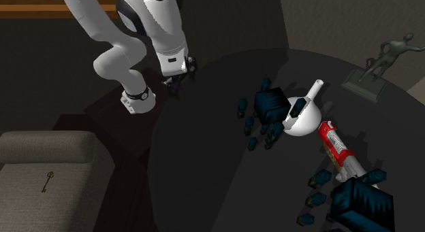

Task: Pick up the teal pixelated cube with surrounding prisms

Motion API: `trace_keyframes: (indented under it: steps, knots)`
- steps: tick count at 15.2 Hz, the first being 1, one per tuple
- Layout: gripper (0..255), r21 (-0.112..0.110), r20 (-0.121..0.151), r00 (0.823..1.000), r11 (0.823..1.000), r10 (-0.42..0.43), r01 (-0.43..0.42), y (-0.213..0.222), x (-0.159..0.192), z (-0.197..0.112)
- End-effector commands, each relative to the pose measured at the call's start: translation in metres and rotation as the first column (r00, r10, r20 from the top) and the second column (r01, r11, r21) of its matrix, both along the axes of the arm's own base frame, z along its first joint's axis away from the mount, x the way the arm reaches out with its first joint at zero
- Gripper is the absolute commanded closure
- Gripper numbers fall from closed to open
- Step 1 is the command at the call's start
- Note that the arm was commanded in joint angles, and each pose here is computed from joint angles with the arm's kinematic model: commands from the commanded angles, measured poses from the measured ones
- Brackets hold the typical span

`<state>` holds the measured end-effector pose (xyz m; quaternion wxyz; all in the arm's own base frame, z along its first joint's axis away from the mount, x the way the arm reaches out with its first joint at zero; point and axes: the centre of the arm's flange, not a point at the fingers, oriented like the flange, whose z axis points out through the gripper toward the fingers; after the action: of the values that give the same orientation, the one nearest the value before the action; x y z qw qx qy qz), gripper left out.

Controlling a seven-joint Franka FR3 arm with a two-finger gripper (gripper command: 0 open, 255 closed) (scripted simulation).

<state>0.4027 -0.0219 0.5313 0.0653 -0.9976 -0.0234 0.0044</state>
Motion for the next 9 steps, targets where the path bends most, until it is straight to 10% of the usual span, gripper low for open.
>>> trace_keyframes:
  steps: [1,9]
  knots:
    - [0,-0.008,0.015,0.996,0.996,0.084,-0.084,0.001,0.027,-0.006]
    - [0,-0.047,0.061,0.917,0.919,0.393,-0.391,0.026,0.125,-0.022]
